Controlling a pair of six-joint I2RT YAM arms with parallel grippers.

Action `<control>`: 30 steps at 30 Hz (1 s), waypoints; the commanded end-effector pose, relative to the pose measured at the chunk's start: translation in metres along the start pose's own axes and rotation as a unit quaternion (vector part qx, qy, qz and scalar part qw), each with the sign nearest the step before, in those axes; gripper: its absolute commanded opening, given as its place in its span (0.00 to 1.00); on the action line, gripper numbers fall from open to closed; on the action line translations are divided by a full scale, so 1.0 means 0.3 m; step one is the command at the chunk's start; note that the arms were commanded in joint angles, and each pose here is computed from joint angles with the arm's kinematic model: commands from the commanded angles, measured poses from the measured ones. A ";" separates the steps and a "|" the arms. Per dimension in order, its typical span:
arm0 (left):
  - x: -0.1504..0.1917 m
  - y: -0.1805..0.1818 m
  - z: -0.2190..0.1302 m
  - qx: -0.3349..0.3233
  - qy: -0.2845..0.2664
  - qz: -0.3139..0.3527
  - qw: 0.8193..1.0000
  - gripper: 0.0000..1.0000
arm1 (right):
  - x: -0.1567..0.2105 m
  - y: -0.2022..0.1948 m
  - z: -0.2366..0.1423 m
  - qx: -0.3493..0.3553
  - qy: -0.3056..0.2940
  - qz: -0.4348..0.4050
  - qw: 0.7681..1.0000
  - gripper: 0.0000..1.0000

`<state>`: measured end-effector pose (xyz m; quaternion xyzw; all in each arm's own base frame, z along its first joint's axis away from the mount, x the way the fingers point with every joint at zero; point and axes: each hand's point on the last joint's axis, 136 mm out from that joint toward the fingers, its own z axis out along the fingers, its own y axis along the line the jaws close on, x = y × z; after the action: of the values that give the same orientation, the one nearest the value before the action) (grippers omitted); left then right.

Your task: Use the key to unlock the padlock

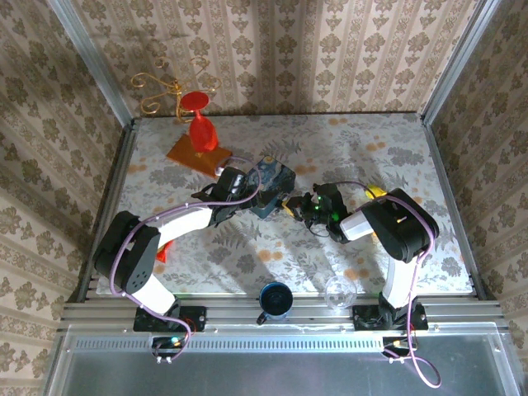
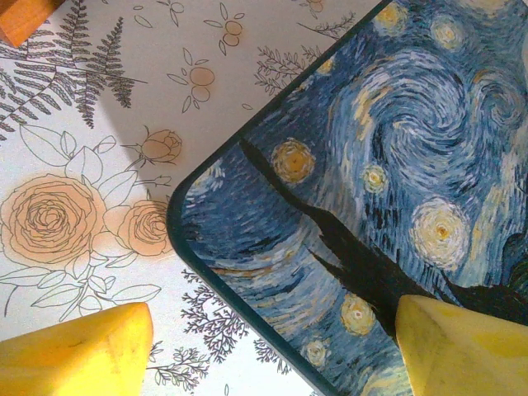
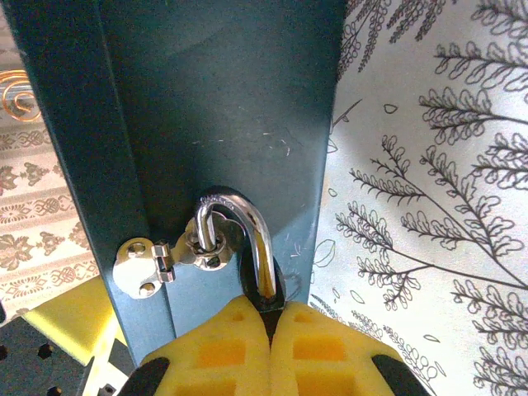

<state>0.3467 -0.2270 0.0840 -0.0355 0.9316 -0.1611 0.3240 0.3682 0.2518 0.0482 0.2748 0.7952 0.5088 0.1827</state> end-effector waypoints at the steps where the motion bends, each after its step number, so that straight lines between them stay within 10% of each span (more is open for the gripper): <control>1: 0.106 0.101 0.017 -0.055 0.058 0.028 0.996 0.77 | -0.046 0.024 -0.023 -0.012 -0.037 0.000 0.999 0.00; 30: 0.110 0.096 0.024 -0.049 0.058 0.021 0.997 0.76 | -0.053 0.107 0.013 -0.017 -0.048 -0.018 0.999 0.00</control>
<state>0.3465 -0.2276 0.0840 -0.0350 0.9315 -0.1628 0.3232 0.3724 0.2500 0.0508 0.2871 0.7947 0.4975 0.1961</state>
